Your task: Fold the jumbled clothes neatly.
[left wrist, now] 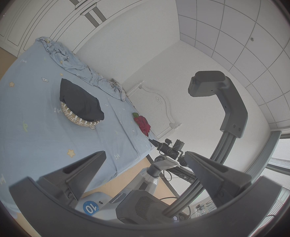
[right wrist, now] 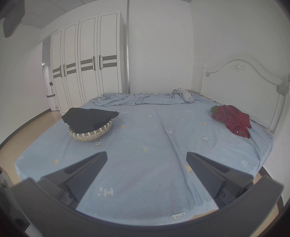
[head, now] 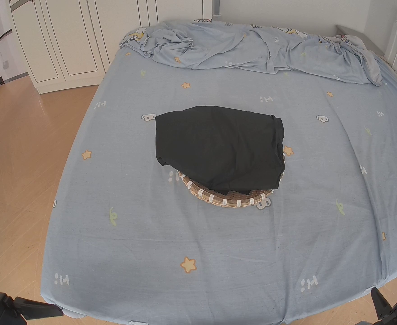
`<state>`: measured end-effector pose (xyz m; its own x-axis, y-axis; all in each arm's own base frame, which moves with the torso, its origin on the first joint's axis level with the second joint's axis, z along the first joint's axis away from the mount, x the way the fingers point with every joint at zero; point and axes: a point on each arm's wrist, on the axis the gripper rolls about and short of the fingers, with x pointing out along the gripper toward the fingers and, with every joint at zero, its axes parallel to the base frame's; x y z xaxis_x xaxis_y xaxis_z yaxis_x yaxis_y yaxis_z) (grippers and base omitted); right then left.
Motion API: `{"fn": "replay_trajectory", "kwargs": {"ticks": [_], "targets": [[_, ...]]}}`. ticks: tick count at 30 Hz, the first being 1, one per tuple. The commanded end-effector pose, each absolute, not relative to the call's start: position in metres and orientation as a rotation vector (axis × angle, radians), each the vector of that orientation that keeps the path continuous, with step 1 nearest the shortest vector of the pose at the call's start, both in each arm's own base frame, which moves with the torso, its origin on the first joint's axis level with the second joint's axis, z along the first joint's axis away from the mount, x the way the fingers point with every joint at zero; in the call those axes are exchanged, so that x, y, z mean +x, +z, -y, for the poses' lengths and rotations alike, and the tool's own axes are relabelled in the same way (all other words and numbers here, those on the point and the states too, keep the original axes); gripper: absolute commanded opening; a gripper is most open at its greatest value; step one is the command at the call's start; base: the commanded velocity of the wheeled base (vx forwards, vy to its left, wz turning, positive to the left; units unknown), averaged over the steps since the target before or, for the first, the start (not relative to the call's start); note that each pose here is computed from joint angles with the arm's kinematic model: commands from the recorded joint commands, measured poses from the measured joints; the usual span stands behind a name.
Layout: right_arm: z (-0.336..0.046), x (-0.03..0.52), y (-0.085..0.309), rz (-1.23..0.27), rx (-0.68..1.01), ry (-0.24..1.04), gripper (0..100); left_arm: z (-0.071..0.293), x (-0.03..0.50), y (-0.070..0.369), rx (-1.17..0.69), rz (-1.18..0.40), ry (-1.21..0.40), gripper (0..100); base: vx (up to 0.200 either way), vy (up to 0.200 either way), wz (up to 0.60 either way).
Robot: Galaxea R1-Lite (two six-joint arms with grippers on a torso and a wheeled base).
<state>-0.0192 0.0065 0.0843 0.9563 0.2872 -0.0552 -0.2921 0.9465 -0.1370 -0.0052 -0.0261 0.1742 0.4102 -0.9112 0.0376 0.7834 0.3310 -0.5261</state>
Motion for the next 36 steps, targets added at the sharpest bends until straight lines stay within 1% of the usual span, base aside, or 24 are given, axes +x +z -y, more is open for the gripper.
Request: {"fn": "replay_trajectory", "kwargs": {"ticks": [1,9,13,15,18,22,24,25,26,29,33,36], "targets": [[-0.0065,-0.0254,0.0829,0.031,-0.149,0.293,100,0.0263,-0.0057,0.1735,-0.515,-0.286,-1.126,100,0.0,0.0,0.0],[-0.0064,-0.0264,0.0826,0.026,-0.098,0.283,100,0.0264,-0.0061,0.1734,-0.517,-0.288,-1.126,100,0.0,0.0,0.0],[-0.0062,-0.0263,0.0829,0.01,0.033,0.272,100,0.0264,-0.0059,0.1726,-0.521,-0.289,-1.123,100,0.0,0.0,0.0],[-0.0054,-0.0255,0.0825,0.016,0.07,0.237,100,0.0265,-0.0061,0.1726,-0.52,-0.288,-1.123,100,0.0,0.0,0.0],[-0.0052,-0.0252,0.0823,0.012,0.131,0.229,100,0.0264,-0.006,0.1731,-0.521,-0.278,-1.116,100,0.0,0.0,0.0],[-0.005,-0.0252,0.0823,0.021,0.055,0.219,100,0.0265,-0.0063,0.1735,-0.521,-0.276,-1.116,100,0.0,0.0,0.0],[-0.0039,-0.0249,0.082,0.024,0.001,0.166,100,0.0267,-0.0068,0.1727,-0.521,-0.273,-1.114,100,0.0,0.0,0.0],[-0.0037,-0.025,0.0824,0.026,-0.004,0.16,100,0.0267,-0.0068,0.1727,-0.521,-0.273,-1.114,100,0.0,0.0,0.0],[-0.0021,-0.025,0.0827,0.028,-0.041,0.088,100,0.0269,-0.0073,0.1726,-0.518,-0.271,-1.114,100,0.0,0.0,0.0],[-0.0011,-0.0249,0.0821,0.02,-0.02,0.041,100,0.0274,-0.0086,0.1725,-0.516,-0.262,-1.111,100,0.0,0.0,0.0],[-0.0008,-0.0249,0.0822,0.022,-0.02,0.029,100,0.0274,-0.0089,0.172,-0.526,-0.247,-1.098,100,0.0,0.0,0.0],[-0.0019,-0.0252,0.0826,0.021,-0.03,0.079,100,0.0278,-0.0099,0.1715,-0.526,-0.246,-1.097,100,0.0,0.0,0.0]]}}
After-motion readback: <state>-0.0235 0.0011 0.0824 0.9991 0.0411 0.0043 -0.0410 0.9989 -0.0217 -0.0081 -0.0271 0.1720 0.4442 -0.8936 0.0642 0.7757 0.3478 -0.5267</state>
